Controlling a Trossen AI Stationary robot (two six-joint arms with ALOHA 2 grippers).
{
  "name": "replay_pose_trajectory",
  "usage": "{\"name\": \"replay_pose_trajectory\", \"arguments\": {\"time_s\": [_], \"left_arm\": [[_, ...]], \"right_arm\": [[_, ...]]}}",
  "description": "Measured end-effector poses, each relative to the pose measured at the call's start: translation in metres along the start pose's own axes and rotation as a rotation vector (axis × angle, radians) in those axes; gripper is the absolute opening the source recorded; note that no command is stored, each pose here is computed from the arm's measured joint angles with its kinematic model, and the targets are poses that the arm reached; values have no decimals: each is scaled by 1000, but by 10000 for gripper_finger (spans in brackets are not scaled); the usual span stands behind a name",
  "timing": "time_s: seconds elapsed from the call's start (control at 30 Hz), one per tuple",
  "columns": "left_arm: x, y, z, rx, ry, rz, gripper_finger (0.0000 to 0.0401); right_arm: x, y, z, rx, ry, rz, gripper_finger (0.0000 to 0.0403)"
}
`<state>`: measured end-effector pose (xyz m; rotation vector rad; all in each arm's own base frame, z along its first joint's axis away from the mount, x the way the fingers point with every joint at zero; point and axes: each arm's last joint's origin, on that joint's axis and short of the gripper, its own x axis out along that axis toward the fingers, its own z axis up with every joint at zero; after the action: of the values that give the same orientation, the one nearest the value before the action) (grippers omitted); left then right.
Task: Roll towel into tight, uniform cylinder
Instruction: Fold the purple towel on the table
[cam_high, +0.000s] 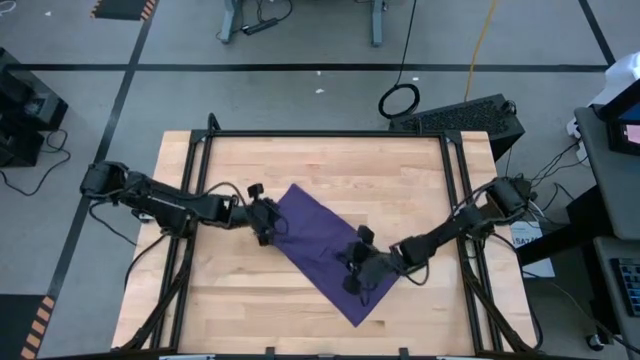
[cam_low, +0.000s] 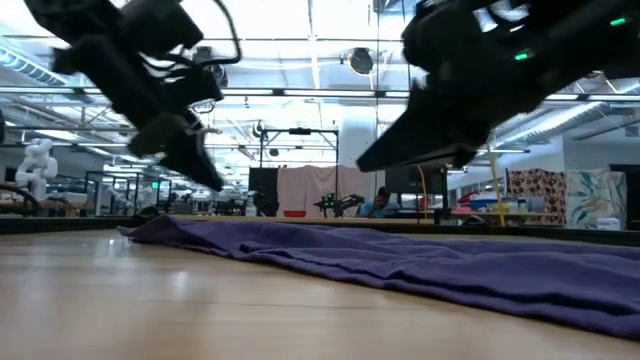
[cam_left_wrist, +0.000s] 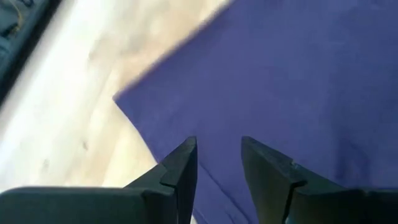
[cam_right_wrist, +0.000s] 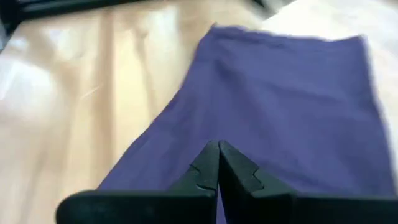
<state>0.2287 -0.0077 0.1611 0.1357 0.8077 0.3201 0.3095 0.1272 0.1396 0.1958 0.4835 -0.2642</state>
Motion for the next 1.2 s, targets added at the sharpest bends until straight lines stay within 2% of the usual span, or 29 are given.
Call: {"name": "replay_pose_trajectory", "arguments": {"time_s": [0.1, 0.2, 0.3, 0.37, 0.5, 0.6, 0.73, 0.83, 1.0, 1.1, 1.2], "left_arm": [[7, 18, 9, 11, -69, -23, 130], [17, 33, 13, 27, -112, -124, 120], [29, 44, 10, 0, -104, -195, 88], [38, 48, 2, -15, -48, -207, 60], [56, 51, -10, -31, 36, -201, 9], [67, 53, -17, -42, 68, -190, 10], [82, 63, -21, -68, 59, -80, 17], [89, 72, -22, -97, 33, -49, 17], [81, 78, -20, -129, 36, -103, 17], [65, 81, -12, -159, 68, -111, 18], [44, 80, -8, -239, 108, -122, 18]], "right_arm": [[-5, 9, -12, 6, 17, -13, 0], [-7, 15, -25, 4, 17, -48, 0], [-6, 20, -38, 12, 29, -58, 0], [-5, 22, -47, 16, 42, -68, 0], [-1, 25, -60, 29, 56, -62, 0], [1, 28, -68, 30, 58, -47, 0], [6, 29, -75, 67, 85, -20, 0], [9, 29, -79, 109, 88, -23, 0], [7, 30, -77, 139, 74, -25, 0], [3, 30, -71, 99, 55, -28, 0], [-1, 29, -58, 74, 26, -24, 0]]}}
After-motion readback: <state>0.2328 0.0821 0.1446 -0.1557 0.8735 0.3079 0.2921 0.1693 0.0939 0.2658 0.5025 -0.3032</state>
